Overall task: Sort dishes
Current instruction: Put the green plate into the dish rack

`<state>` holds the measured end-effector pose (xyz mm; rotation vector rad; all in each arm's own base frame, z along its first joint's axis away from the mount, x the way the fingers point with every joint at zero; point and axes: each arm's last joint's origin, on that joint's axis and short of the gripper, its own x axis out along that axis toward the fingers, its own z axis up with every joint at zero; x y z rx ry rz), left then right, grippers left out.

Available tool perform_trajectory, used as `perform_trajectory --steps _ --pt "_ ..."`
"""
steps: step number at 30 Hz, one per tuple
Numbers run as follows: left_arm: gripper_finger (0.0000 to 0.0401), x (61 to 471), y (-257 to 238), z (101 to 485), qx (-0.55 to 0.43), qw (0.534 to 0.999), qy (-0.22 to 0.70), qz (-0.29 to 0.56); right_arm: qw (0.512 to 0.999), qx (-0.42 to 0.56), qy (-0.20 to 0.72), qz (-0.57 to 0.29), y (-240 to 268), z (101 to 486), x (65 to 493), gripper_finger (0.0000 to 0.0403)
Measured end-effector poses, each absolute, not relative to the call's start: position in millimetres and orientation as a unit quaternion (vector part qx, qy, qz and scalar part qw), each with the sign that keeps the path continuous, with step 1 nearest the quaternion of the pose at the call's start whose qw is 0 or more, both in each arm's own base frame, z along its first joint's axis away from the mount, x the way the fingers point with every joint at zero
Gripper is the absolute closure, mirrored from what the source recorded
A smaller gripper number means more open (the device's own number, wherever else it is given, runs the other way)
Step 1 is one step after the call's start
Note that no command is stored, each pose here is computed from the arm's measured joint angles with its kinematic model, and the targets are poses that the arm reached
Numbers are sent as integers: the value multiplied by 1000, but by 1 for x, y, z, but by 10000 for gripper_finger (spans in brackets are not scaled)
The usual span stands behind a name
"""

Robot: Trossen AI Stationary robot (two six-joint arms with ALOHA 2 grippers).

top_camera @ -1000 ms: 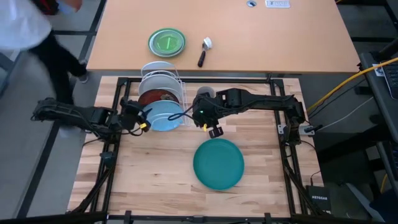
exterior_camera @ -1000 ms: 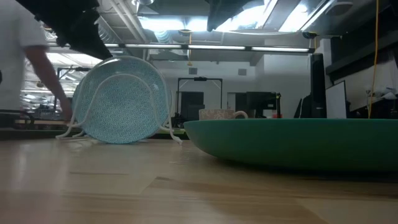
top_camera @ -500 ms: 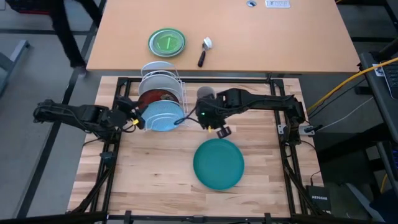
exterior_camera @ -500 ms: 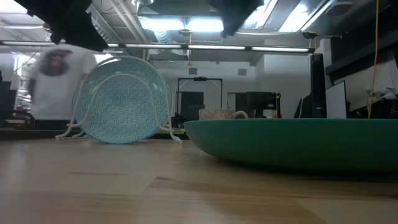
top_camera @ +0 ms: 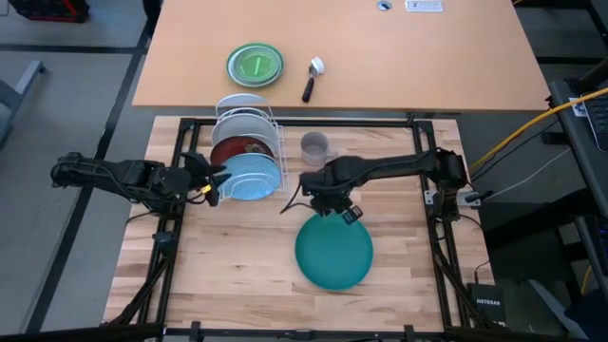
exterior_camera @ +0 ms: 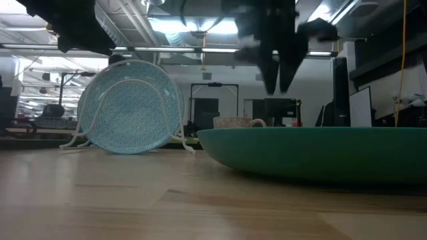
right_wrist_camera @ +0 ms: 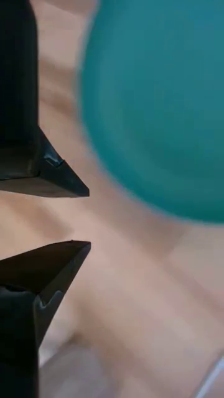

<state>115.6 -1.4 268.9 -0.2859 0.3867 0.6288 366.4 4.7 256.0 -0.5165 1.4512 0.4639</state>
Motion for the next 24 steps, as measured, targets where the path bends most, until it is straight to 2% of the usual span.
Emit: perform_trajectory --steps 5,12,19,24 --pt "264 116 -2 269 -144 925 193 295 719 -217 619 231 7 218 369 274" --pt "264 116 -2 269 -150 924 192 296 728 -201 618 219 -2 190 364 274" --pt "264 116 -2 268 -151 923 191 297 740 -164 625 190 -25 180 361 274" --pt "264 116 -2 268 -151 923 191 297 756 -101 614 203 -39 181 359 274"
